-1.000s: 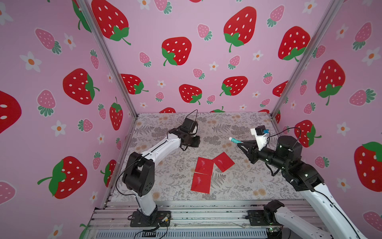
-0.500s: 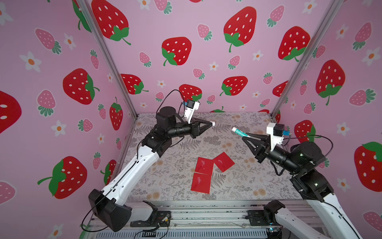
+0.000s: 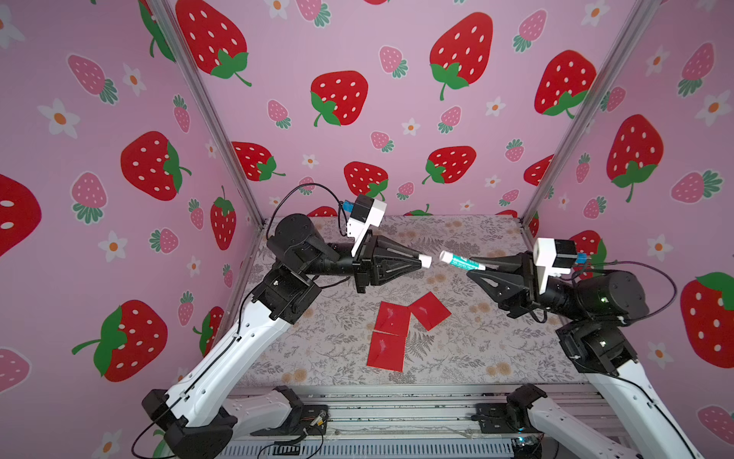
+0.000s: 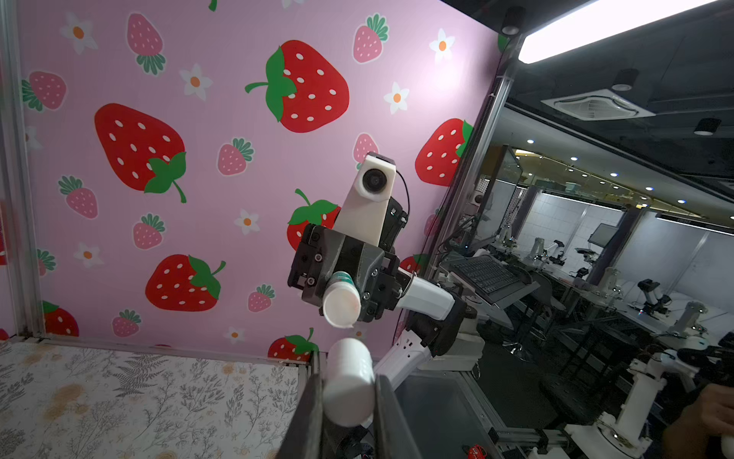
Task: Seal the envelope with a glue stick
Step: Close the lid of the glue stick.
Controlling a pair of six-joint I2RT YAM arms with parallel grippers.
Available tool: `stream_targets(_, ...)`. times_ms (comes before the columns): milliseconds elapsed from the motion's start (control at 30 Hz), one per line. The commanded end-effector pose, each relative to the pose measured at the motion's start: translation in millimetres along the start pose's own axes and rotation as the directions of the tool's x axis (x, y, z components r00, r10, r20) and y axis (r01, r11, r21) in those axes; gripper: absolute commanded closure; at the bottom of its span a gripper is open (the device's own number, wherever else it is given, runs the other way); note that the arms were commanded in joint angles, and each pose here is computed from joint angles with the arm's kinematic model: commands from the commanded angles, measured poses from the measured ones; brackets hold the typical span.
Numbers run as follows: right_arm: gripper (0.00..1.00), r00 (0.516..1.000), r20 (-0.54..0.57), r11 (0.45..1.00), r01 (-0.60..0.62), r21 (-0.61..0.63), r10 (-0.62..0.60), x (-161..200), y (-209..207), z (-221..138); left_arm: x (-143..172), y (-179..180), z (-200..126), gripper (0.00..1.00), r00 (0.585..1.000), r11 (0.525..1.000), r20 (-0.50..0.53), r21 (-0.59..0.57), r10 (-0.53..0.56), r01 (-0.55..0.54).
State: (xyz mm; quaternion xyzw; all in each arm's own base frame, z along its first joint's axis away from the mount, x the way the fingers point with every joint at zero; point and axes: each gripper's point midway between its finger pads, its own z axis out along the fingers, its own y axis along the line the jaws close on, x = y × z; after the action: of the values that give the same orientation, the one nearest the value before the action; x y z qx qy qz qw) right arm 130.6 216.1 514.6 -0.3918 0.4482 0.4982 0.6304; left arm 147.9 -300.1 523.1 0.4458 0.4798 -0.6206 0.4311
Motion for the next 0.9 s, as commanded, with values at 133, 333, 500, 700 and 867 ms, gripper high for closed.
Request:
stream_targets(133, 1.00, 0.999, 0.034, 0.992, 0.031, -0.123, -0.027, -17.6, 25.9, 3.0, -17.8, -17.6, 1.4, 1.00, 0.998, 0.997, 0.030, 0.044, 0.063, -0.064)
stream_targets(333, 1.00, 1.000, 0.013, 0.995, 0.015, -0.094, -0.014, -7.9, 17.6, 5.7, -18.6, -20.0, 5.1, 1.00, 0.998, 0.996, 0.031, 0.067, 0.061, -0.063)
stream_targets(500, 1.00, 1.000, 0.007, 0.997, 0.012, -0.070, -0.012, -4.1, 12.3, 6.3, -18.8, -27.1, 7.4, 1.00, 0.997, 0.993, 0.027, 0.095, 0.068, -0.070)
stream_targets(700, 1.00, 1.000, -0.011, 0.999, -0.003, -0.051, 0.003, 2.1, 6.5, 8.3, -18.2, -35.1, 8.8, 1.00, 0.997, 0.989, 0.023, 0.121, 0.078, -0.080)
stream_targets(867, 1.00, 0.999, -0.035, 1.000, -0.013, -0.025, 0.012, 4.8, 2.6, 8.3, -11.0, -31.2, 10.2, 1.00, 0.997, 0.992, -0.007, 0.101, 0.075, -0.074)
